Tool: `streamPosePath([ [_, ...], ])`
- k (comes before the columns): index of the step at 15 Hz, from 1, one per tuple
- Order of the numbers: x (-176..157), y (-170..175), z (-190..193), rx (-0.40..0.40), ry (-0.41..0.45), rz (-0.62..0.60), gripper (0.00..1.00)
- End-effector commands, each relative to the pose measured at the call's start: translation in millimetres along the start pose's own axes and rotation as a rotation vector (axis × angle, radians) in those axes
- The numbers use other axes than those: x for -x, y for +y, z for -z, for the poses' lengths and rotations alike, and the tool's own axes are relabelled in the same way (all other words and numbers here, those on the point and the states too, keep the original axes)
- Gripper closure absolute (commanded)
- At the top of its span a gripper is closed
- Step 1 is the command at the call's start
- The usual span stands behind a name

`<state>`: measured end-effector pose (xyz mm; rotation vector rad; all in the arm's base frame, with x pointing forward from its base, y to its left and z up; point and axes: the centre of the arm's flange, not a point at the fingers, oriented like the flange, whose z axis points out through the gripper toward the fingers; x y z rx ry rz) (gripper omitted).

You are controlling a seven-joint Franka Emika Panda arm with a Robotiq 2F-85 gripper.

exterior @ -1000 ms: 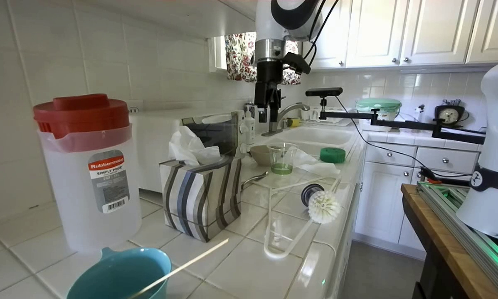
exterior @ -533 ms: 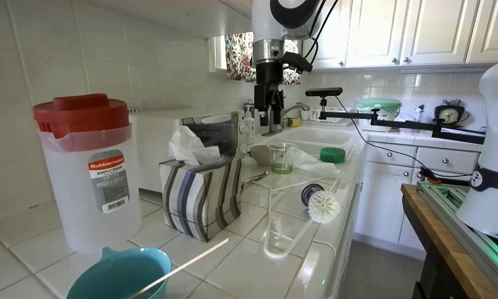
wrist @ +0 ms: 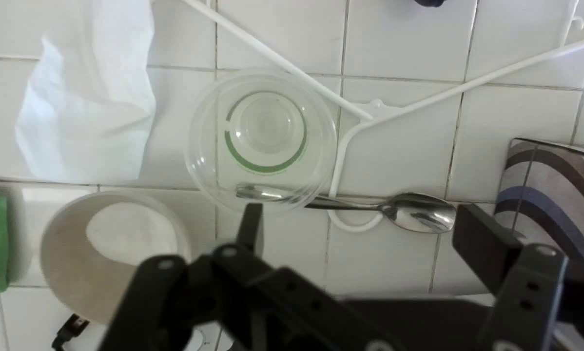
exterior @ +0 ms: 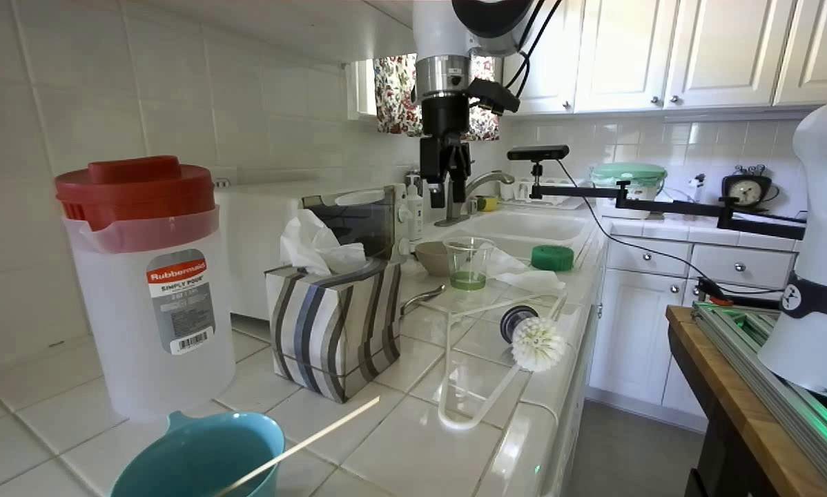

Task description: Turn the top knob of the microwave to the right

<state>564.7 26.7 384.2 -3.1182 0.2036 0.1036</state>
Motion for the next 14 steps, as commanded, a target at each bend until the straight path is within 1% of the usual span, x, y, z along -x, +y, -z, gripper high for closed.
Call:
streamPosePath([
  [1, 6.0, -1.1, 3.7, -0.018, 0.025, -0.053, 0.00],
  [5, 5.6, -0.6, 7.1, -0.037, 0.043, -0.064, 0.00],
  [6, 5.5, -0.6, 7.6, -0.036, 0.040, -0.064, 0.00],
  [7, -2.0, -1.2, 5.6, -0.015, 0.029, -0.040, 0.00],
  [14, -1.8, -1.2, 6.8, -0.015, 0.031, -0.041, 0.00],
])
